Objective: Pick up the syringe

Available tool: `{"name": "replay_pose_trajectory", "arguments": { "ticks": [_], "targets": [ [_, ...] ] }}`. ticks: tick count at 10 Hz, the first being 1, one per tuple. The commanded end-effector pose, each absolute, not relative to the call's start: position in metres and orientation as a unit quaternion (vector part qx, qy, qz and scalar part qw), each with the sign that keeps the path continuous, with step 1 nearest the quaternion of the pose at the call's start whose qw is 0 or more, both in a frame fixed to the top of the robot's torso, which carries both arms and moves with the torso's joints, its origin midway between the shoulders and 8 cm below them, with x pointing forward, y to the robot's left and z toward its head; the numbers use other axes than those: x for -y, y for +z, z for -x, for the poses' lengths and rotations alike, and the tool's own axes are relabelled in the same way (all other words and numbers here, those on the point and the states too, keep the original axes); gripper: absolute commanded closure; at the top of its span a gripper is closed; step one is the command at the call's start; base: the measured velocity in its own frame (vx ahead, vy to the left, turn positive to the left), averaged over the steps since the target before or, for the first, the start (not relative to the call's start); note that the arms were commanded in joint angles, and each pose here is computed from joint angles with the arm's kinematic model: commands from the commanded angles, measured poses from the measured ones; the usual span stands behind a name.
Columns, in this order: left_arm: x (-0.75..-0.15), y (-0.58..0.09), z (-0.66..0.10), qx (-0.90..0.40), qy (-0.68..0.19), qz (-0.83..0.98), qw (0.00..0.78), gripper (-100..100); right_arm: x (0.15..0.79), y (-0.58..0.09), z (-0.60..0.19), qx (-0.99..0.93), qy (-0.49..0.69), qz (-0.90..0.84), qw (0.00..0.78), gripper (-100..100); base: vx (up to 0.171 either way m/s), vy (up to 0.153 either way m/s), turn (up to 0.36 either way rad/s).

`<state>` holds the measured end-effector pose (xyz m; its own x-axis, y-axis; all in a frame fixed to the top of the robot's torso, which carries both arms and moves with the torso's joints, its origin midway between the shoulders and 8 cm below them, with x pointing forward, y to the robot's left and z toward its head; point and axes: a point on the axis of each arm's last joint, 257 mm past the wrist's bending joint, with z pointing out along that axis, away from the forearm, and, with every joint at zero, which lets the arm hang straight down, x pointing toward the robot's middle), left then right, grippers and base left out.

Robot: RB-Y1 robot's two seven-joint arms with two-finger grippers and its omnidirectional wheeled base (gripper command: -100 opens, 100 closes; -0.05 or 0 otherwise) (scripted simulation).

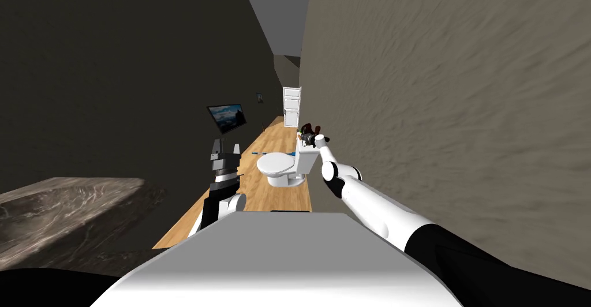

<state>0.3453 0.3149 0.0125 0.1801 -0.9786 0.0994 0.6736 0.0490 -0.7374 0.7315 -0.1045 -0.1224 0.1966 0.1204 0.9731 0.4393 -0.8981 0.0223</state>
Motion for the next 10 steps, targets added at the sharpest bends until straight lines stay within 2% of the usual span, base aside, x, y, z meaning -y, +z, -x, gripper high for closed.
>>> {"name": "replay_pose_trajectory", "arguments": {
  "ticks": [1,9,10],
  "targets": [
    [-0.315,0.012,-0.345,-0.224,-0.6,0.34,0.689,0,0.107,-0.124,-0.729,0.181,-0.606,0.763,0.129,100,-0.031,-0.037,0.087],
    [-0.315,0.012,-0.345,-0.224,-0.6,0.34,0.689,0,0.124,-0.121,-0.729,0.158,-0.614,0.764,0.121,100,-0.027,-0.031,0.095],
    [-0.315,0.012,-0.345,-0.224,-0.6,0.34,0.689,0,0.123,-0.121,-0.729,0.157,-0.614,0.764,0.122,0,0.0,0.0,0.0]
  ]
}}
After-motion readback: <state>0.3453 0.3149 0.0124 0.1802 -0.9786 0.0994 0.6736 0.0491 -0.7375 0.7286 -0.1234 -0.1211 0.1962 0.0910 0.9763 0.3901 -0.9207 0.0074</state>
